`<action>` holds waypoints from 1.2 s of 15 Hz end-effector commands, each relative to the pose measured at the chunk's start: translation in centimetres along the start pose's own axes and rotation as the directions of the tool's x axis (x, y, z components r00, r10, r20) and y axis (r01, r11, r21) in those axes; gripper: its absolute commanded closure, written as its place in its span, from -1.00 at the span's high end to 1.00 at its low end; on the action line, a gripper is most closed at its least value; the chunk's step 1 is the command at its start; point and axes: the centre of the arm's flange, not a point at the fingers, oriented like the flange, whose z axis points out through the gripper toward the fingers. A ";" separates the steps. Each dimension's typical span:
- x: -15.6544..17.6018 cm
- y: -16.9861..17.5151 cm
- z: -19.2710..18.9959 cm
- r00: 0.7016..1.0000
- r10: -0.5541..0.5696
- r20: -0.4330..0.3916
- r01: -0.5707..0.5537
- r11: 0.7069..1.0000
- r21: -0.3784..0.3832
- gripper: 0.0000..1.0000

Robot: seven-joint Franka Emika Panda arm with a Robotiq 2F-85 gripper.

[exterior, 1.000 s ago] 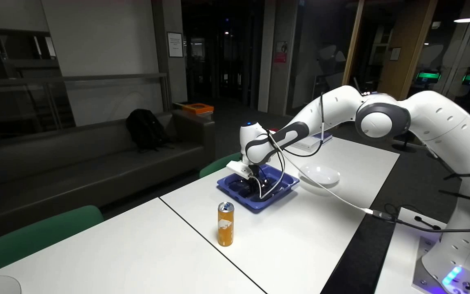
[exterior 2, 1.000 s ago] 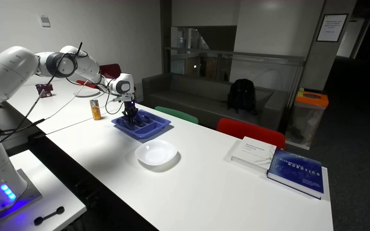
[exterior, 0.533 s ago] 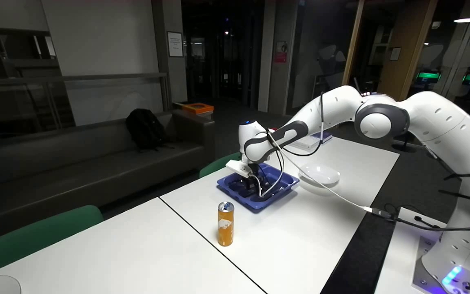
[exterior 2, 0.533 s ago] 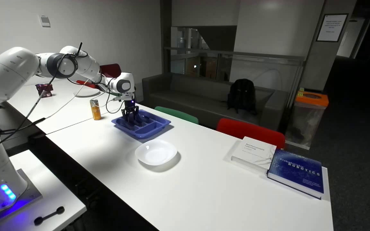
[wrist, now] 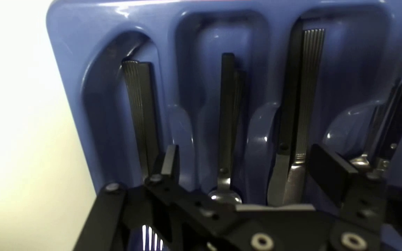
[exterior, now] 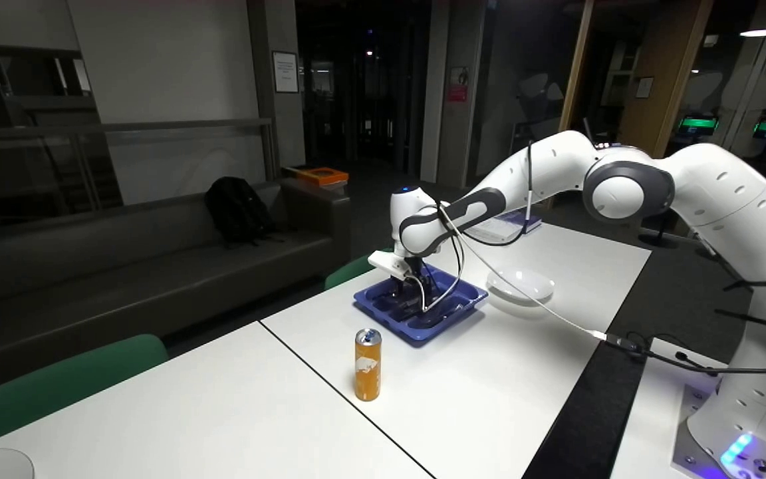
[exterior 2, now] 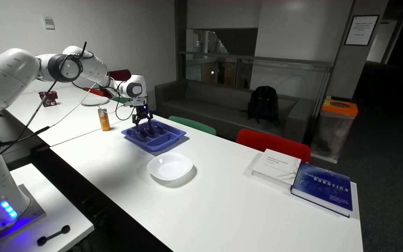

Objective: Pick up the spoon from the table and put it in the blue plate.

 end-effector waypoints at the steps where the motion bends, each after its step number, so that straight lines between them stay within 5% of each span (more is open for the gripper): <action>1: 2.0 4.0 -3.9 0.999 0.040 -0.012 -0.040 0.999 0.026 1.00; 11: 9.3 11.7 -8.5 0.979 0.195 0.059 -0.201 0.970 0.137 1.00; 18: 15.3 18.6 -5.7 0.945 0.323 0.060 -0.328 0.929 0.170 1.00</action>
